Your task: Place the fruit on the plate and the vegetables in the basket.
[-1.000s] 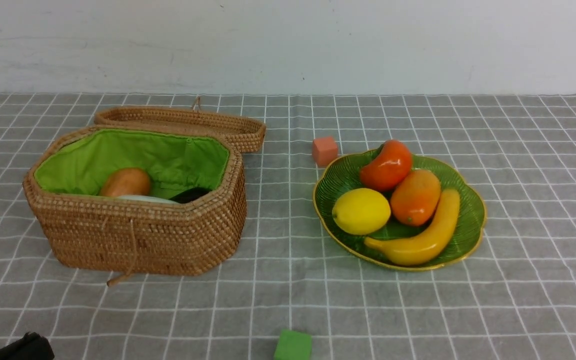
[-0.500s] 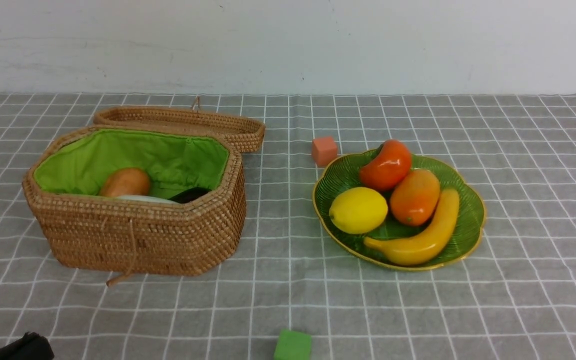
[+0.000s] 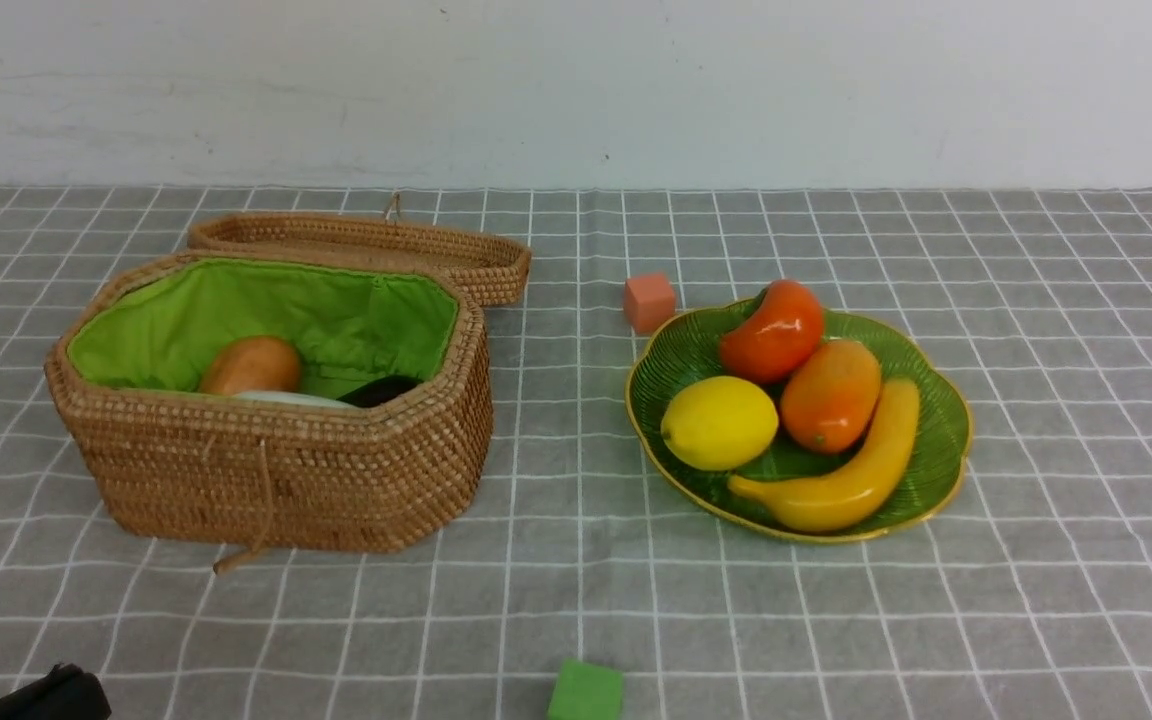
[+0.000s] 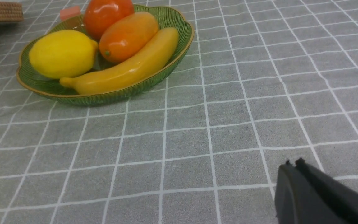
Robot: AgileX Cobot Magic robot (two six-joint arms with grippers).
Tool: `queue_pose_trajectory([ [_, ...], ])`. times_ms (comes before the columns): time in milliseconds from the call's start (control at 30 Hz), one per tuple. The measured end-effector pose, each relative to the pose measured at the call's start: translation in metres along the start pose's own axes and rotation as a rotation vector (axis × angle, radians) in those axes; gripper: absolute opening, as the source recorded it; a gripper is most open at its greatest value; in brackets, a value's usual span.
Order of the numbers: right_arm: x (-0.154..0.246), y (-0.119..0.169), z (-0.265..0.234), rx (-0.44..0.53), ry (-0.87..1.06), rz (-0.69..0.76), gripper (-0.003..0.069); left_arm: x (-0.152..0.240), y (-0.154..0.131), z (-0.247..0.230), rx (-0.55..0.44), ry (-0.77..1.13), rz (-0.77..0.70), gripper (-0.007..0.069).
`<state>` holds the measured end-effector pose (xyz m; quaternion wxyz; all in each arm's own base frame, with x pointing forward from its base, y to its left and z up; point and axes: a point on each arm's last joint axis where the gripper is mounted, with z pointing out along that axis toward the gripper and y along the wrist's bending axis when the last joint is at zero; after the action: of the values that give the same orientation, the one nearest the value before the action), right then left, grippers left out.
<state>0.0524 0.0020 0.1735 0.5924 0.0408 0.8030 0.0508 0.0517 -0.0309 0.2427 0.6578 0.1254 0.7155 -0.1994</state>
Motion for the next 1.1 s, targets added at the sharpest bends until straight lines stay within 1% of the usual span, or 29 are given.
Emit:
queue_pose_trajectory([
  [867,0.000,0.000,0.000,0.000,0.002,0.004,-0.0015,0.000,0.000,0.000,-0.001,0.000,0.000,0.0002],
  [1033,0.000,0.000,0.000,0.000,0.002,0.004,-0.0014,-0.002,0.005,0.000,-0.064,-0.048,0.047,0.0005],
  [1100,0.000,0.000,0.000,0.000,0.002,0.004,-0.0010,-0.004,0.011,-0.004,-0.158,-0.083,0.034,-0.0013],
])
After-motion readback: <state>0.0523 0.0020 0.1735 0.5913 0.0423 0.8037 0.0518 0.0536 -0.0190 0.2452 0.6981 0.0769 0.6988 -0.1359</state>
